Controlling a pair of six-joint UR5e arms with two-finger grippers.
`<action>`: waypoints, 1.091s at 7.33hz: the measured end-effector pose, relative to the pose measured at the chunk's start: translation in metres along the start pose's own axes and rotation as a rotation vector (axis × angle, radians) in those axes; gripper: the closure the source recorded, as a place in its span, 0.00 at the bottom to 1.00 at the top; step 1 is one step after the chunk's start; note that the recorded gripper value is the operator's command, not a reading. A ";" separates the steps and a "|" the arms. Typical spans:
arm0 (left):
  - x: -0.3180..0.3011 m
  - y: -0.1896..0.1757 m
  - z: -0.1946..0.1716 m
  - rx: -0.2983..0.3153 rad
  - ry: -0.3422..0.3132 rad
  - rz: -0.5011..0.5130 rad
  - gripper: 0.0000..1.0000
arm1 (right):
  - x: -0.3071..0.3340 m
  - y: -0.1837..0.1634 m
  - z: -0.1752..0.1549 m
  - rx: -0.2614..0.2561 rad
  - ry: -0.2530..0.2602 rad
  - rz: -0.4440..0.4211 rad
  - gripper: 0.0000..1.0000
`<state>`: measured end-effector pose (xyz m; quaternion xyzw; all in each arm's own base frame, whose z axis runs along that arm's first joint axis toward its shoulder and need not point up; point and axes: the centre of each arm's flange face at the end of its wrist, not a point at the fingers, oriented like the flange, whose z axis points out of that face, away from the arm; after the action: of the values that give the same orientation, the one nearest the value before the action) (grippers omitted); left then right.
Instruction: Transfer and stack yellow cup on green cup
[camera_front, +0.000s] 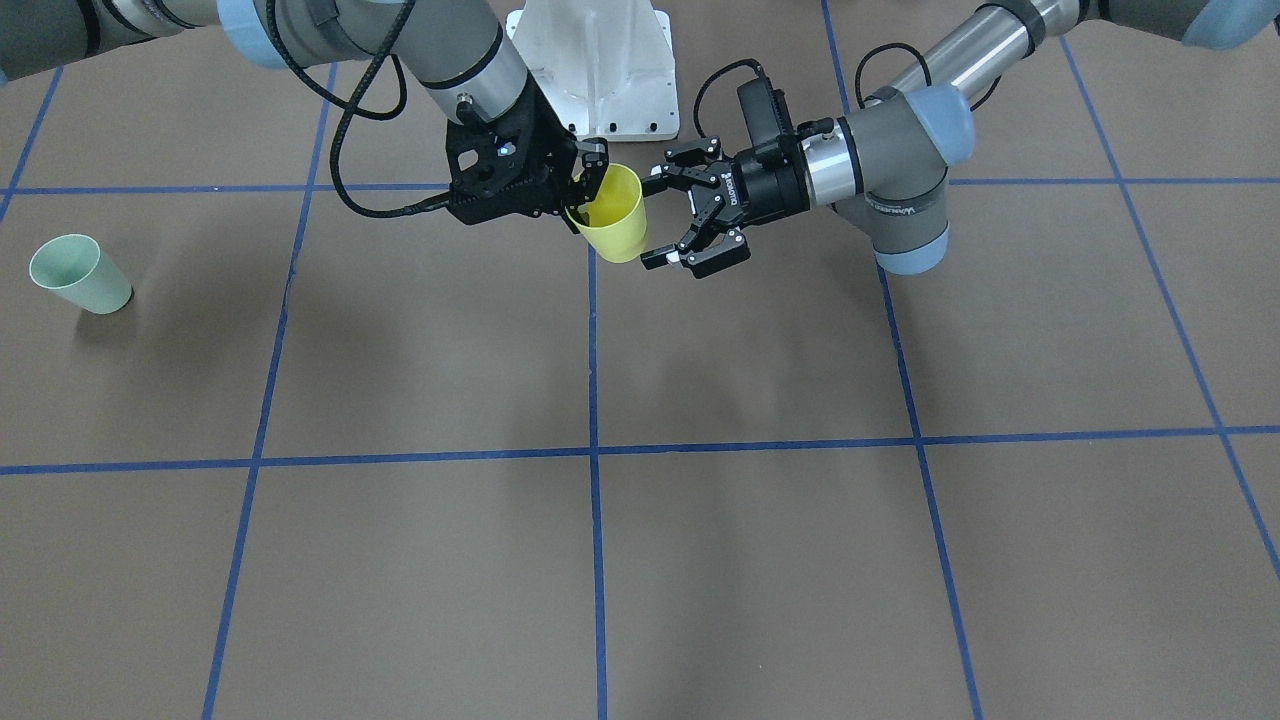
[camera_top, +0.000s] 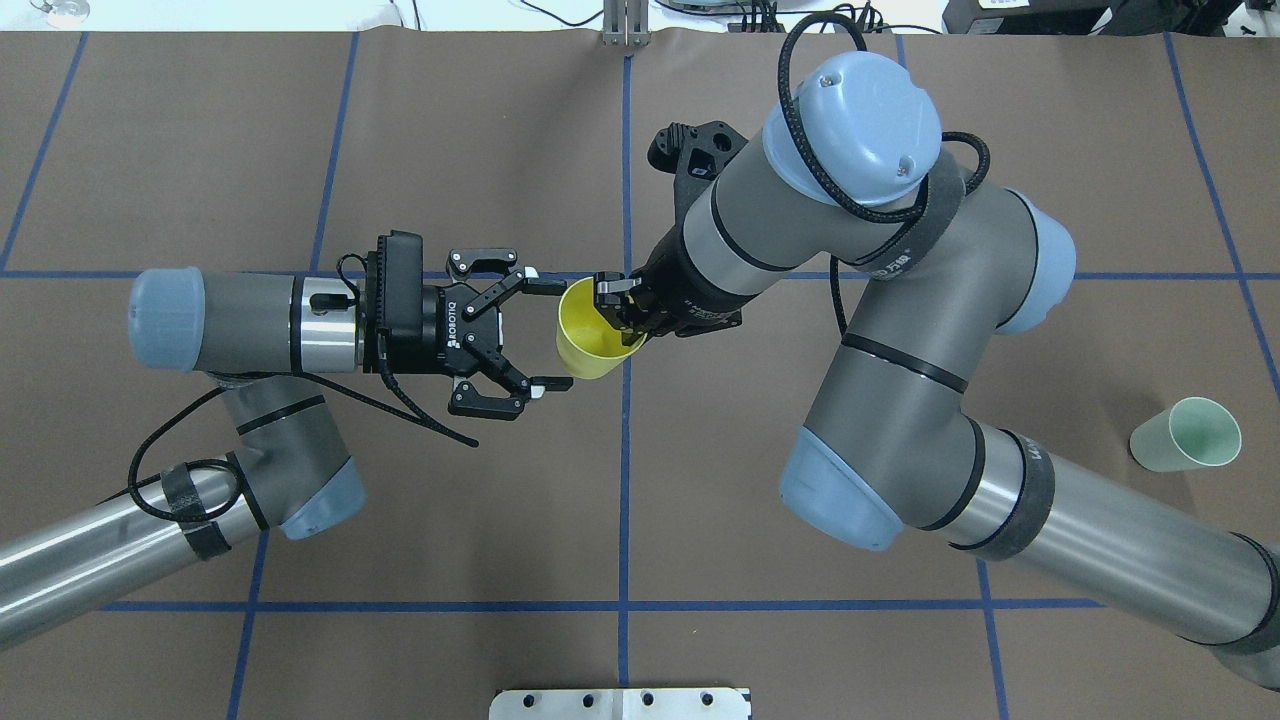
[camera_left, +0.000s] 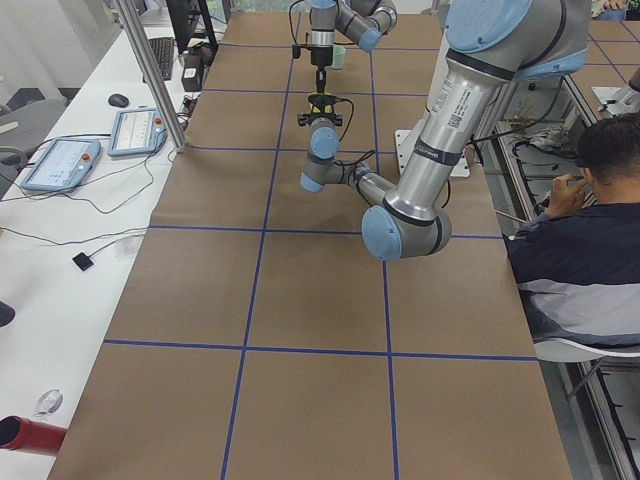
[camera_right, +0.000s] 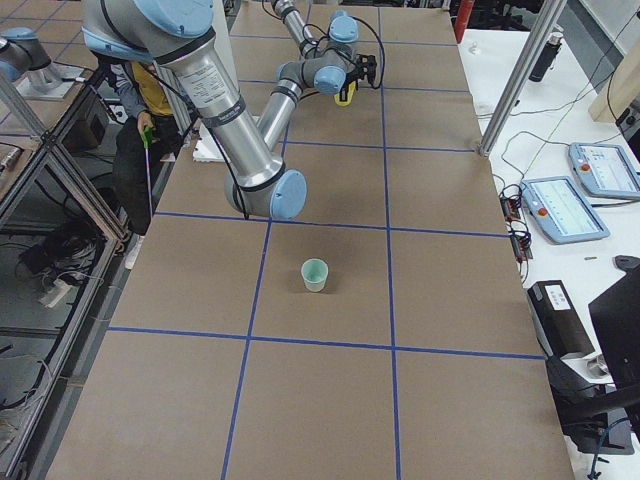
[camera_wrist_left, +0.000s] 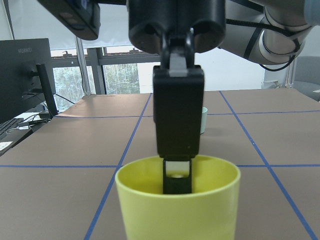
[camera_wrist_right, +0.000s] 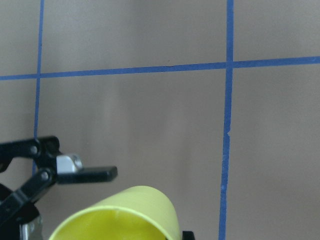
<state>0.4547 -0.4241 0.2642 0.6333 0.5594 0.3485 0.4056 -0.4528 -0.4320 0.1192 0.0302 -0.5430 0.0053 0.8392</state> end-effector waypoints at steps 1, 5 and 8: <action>-0.002 0.000 0.000 0.000 -0.013 -0.017 0.00 | 0.012 -0.011 -0.006 0.018 0.013 0.016 1.00; -0.046 0.003 -0.006 -0.140 -0.147 -0.114 0.00 | 0.085 -0.070 -0.041 0.091 0.122 0.054 1.00; -0.117 0.011 -0.035 -0.373 -0.315 -0.200 0.00 | 0.168 -0.112 -0.077 0.109 0.219 -0.035 1.00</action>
<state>0.4130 -0.5363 0.2906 0.5356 0.4754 0.3007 0.6298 -0.3088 -0.5431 0.2362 0.0842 -0.4464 0.0235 0.8905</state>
